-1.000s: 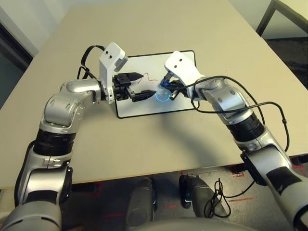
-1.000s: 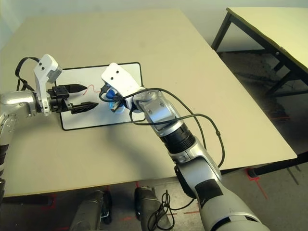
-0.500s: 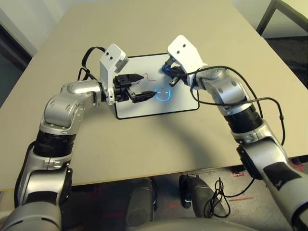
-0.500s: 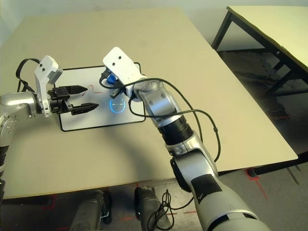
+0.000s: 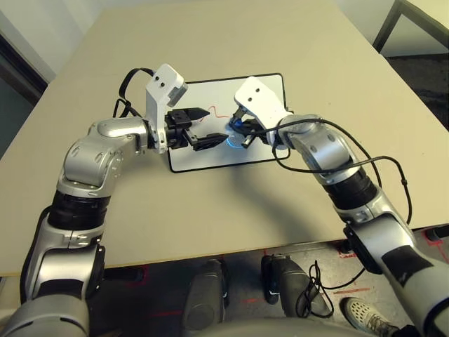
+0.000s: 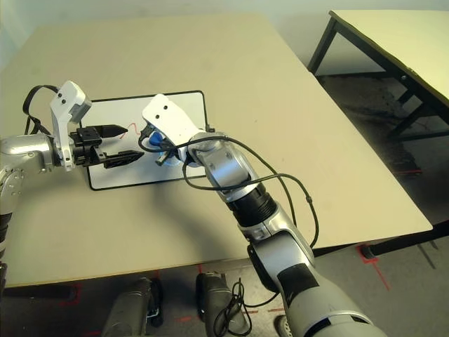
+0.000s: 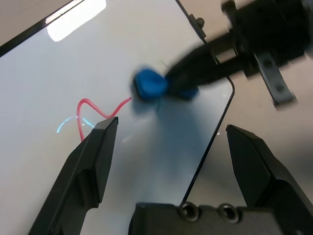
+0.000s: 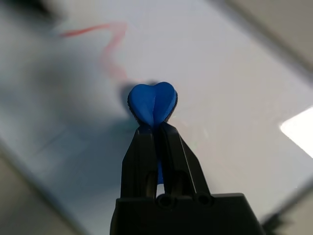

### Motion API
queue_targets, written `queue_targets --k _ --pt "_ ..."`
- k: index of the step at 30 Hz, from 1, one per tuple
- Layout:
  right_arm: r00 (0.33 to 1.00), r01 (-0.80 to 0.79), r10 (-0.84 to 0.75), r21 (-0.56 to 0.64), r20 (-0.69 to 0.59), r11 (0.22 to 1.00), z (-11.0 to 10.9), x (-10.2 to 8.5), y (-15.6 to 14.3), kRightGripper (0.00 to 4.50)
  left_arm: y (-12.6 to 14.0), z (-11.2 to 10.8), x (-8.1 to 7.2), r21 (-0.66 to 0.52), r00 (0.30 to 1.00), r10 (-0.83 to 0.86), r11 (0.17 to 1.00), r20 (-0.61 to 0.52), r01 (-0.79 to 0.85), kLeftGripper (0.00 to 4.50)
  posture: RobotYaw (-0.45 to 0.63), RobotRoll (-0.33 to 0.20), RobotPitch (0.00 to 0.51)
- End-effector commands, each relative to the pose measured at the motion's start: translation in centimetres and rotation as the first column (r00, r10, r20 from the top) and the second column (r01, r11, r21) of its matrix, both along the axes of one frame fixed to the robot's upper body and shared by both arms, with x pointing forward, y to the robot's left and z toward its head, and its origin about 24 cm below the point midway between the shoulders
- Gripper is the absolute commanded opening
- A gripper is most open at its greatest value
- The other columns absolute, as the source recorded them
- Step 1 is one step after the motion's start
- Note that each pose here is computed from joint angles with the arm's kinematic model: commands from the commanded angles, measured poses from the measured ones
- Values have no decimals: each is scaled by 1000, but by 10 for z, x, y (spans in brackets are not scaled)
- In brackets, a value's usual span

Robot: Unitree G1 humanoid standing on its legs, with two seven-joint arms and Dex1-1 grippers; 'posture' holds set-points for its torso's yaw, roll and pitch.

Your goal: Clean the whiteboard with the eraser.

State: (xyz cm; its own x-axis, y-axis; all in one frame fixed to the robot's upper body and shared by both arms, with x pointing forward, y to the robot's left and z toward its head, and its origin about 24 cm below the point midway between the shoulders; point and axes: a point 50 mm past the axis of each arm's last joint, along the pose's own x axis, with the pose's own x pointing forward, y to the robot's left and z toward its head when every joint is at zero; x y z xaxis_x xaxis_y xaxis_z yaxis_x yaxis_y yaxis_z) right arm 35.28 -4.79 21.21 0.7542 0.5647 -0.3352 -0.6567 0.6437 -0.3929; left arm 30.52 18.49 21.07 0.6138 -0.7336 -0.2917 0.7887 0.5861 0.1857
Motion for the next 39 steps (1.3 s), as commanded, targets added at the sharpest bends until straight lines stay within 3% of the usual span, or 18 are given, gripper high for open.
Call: queue_targets --k 1,7,17,21,26,35,39 --pt "996 71 -72 23 48 997 13 12 -11 1 0 -3 -3 -1 1000 -7 1000 -15 7 4500 75 0 180" --pt "998 65 -65 8 21 998 3 11 -8 1 0 -2 -3 -2 1000 -8 1000 -13 8 4500 75 0 180" --pt "991 -77 74 -26 -113 997 -38 -25 19 1 -1 -1 -3 0 1000 -9 1000 -10 9 4500 75 0 183" --pt "988 -89 83 -37 -132 995 -44 -29 20 1 -2 0 -2 -1 1000 -11 1000 -10 11 4500 75 0 183" --pt "994 -33 29 -42 -109 999 -43 -17 10 1 -2 0 -1 -2 1000 -14 1000 -9 14 4500 72 0 183" --pt "994 107 -107 -11 7 994 -10 14 -20 1 -3 1 -1 -3 1000 -18 1000 -8 18 4500 68 0 182" --pt "991 130 -130 -7 17 992 -7 18 -25 1 -4 1 -1 -4 1000 -20 1000 -8 20 4500 67 0 181"
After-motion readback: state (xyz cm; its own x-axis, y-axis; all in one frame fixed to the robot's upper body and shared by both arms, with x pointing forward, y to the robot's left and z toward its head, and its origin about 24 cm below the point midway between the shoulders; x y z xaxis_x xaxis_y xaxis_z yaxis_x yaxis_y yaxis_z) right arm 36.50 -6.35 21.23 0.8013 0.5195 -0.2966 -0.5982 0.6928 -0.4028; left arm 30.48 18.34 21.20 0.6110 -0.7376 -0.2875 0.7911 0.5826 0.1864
